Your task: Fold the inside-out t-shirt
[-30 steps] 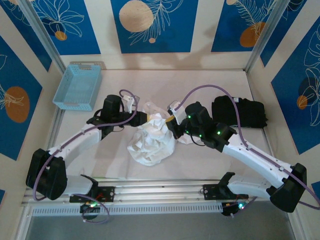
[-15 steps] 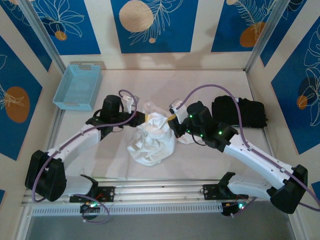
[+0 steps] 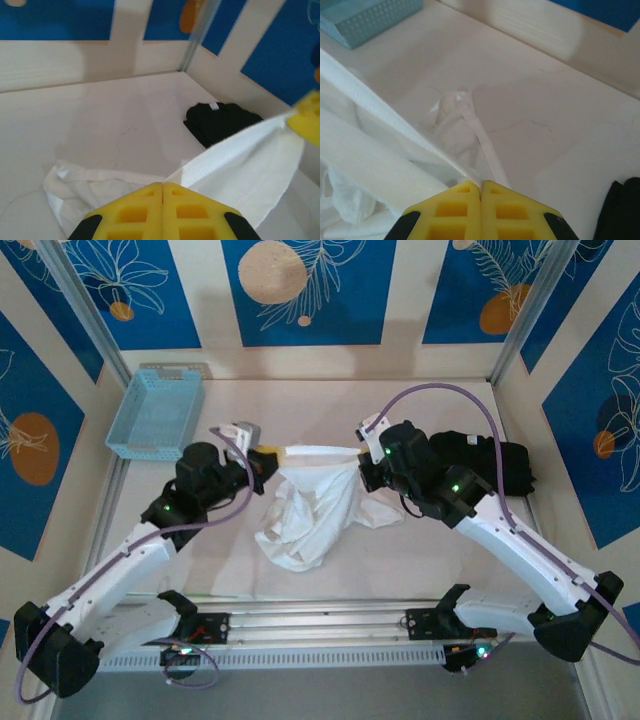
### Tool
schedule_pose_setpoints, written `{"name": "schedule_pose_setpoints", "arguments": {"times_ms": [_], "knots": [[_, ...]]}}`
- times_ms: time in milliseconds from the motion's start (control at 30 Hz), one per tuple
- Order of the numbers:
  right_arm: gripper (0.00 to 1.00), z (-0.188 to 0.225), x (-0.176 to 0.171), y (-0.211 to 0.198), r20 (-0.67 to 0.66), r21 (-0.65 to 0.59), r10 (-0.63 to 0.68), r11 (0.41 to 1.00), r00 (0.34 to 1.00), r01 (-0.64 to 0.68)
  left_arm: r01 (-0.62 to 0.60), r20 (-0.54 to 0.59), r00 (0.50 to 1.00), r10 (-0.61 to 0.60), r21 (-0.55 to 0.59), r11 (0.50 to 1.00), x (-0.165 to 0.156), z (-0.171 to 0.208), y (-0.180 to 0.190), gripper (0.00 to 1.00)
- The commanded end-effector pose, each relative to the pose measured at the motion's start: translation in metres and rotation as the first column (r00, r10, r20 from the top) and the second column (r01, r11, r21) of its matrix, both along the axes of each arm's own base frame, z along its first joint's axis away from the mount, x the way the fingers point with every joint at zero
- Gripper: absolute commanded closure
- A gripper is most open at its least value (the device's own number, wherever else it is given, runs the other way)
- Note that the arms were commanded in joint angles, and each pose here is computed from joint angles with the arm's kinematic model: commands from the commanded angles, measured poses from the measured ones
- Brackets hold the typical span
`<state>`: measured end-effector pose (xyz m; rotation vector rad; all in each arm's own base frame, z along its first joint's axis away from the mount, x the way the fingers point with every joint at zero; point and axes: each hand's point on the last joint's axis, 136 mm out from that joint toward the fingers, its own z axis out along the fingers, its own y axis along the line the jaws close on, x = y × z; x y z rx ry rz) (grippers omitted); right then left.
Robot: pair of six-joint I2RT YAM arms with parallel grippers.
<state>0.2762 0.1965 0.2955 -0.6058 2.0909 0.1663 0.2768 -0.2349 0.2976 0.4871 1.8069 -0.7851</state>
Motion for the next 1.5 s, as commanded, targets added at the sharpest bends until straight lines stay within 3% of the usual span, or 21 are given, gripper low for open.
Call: {"name": "schedule_pose_setpoints", "arguments": {"times_ms": [0,300,500,1000,1267,1467], "knots": [[1.00,-0.027,-0.005,-0.029,-0.086,-0.063,-0.132,0.990,0.987,0.127,0.132,0.027,0.990,-0.135,0.116,0.984,-0.034,-0.036,-0.020,1.00],[1.00,-0.113,-0.059,-0.062,-0.441,-0.053,-0.307,0.947,0.843,0.316,0.486,-0.140,0.873,-0.467,0.175,0.856,-0.141,-0.128,-0.082,1.00],[1.00,-0.153,-0.080,-0.070,-0.538,-0.070,-0.356,0.922,0.764,0.381,0.563,-0.220,0.822,-0.526,0.162,0.811,-0.168,-0.170,-0.117,1.00],[1.00,-0.196,-0.087,-0.063,-0.616,-0.105,-0.338,0.930,0.712,0.351,0.520,-0.288,0.845,-0.451,0.240,0.820,-0.157,-0.200,-0.116,1.00],[1.00,-0.161,-0.064,-0.052,-0.548,-0.009,-0.246,0.957,0.800,0.288,0.437,-0.305,0.880,-0.365,0.217,0.873,-0.133,-0.187,-0.098,1.00],[1.00,-0.138,-0.016,-0.034,-0.533,0.144,-0.147,0.955,0.833,0.261,0.348,-0.350,0.890,-0.292,0.108,0.931,-0.079,-0.165,-0.091,1.00]]}}
